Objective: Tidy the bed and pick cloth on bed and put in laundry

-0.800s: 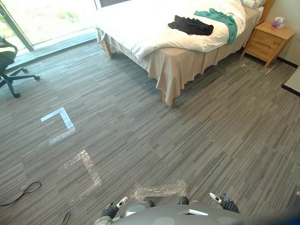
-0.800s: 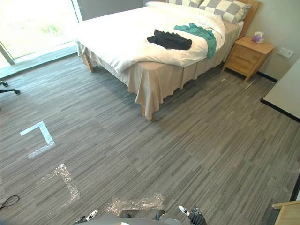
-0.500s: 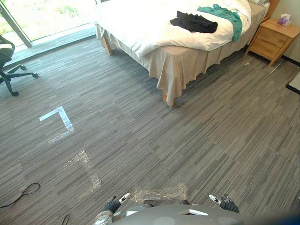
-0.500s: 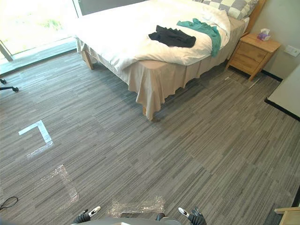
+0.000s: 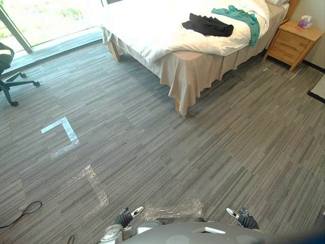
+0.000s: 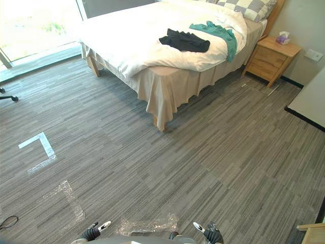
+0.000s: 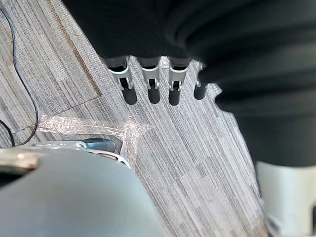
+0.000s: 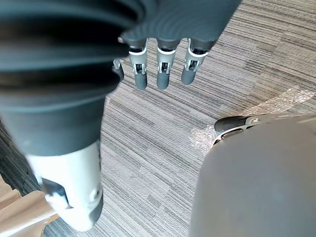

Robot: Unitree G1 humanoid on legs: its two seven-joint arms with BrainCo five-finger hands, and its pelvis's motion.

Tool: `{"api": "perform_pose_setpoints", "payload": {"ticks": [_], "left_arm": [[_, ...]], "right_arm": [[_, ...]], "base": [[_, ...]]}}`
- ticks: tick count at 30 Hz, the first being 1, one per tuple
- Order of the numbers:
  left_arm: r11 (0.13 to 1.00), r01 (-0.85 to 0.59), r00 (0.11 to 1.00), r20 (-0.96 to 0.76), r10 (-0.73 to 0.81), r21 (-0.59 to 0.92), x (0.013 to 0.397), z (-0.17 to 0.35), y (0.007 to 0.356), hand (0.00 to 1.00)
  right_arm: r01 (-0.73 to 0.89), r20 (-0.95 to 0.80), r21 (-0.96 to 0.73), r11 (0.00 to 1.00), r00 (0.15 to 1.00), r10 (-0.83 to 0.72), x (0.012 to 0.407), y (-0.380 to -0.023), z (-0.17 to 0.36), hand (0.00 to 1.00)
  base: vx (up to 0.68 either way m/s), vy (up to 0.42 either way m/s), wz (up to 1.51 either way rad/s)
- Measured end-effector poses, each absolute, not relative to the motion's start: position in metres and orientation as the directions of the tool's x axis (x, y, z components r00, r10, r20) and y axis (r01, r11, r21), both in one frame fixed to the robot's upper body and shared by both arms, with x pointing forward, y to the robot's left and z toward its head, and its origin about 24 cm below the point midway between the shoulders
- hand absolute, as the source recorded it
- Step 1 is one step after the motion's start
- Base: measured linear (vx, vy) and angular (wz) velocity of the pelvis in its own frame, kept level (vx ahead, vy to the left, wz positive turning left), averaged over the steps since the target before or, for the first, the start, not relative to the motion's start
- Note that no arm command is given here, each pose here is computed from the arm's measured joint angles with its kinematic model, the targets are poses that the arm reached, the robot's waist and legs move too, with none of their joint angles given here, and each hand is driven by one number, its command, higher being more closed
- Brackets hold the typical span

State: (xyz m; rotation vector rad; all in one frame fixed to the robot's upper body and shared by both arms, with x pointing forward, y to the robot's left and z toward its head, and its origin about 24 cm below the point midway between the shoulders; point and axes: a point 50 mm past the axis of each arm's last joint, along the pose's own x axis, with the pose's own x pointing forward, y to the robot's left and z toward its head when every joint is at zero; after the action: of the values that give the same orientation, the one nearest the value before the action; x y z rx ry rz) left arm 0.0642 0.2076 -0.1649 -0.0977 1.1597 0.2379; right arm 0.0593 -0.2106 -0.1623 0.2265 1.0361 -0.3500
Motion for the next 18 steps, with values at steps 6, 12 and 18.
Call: {"api": "perform_pose_setpoints", "payload": {"ticks": [6, 12, 18], "left_arm": [[0.985, -0.160, 0.376, -0.919, 0.122, 0.066, 0.064, -0.165, 0.207, 0.00], [0.989, -0.120, 0.374, -0.919, 0.128, 0.089, 0.065, -0.164, 0.215, 0.00], [0.991, -0.090, 0.351, -0.929, 0.120, 0.094, 0.065, -0.165, 0.218, 0.00]], "right_arm": [[0.395, -0.868, 0.020, 0.918, 0.463, -0.180, 0.060, -0.212, -0.162, 0.00], [0.460, -0.873, 0.007, 0.888, 0.436, -0.219, 0.060, -0.211, -0.162, 0.00], [0.523, -0.926, 0.002, 0.853, 0.322, -0.195, 0.030, -0.204, -0.169, 0.00]], "base": [[-0.07, -0.025, -0.28], [-0.05, -0.004, -0.69], [0.19, -0.157, -0.33]]}}
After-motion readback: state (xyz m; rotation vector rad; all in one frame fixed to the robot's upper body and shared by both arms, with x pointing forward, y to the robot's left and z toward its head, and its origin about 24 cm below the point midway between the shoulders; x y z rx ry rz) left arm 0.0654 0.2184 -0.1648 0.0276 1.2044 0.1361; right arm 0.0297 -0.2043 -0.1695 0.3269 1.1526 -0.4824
